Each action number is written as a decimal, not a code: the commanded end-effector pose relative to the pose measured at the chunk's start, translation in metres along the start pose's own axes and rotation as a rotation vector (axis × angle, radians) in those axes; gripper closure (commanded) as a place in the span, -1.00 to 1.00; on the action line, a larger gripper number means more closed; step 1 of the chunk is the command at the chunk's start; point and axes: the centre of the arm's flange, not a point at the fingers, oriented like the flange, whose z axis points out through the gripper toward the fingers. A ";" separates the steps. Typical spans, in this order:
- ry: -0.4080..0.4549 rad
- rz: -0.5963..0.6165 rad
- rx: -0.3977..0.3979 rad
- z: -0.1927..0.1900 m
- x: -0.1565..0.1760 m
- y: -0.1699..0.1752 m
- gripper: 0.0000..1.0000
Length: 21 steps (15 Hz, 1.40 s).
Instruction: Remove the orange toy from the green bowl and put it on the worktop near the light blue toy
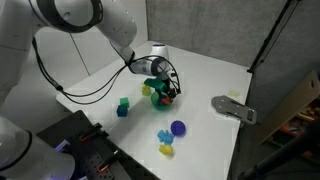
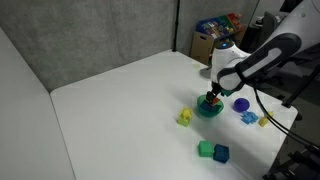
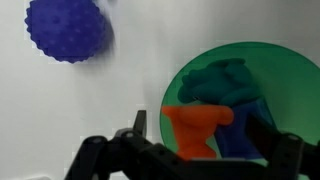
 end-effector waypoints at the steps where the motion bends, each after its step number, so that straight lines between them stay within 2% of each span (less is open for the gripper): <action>1: 0.008 0.017 -0.023 0.006 0.005 -0.004 -1.00; 2: 0.005 0.016 -0.024 0.007 0.004 -0.005 -0.50; 3: 0.002 0.014 -0.024 0.007 0.003 -0.005 -0.48; 7: -0.004 0.024 -0.036 0.003 0.004 -0.001 0.19; 9: 0.002 0.035 -0.035 -0.004 0.005 0.003 0.45; 11: 0.007 0.043 -0.033 -0.013 0.006 0.006 0.57; 13: 0.016 0.053 -0.029 -0.027 0.007 0.010 0.87; 21: 0.053 0.091 -0.019 -0.083 0.005 0.038 0.86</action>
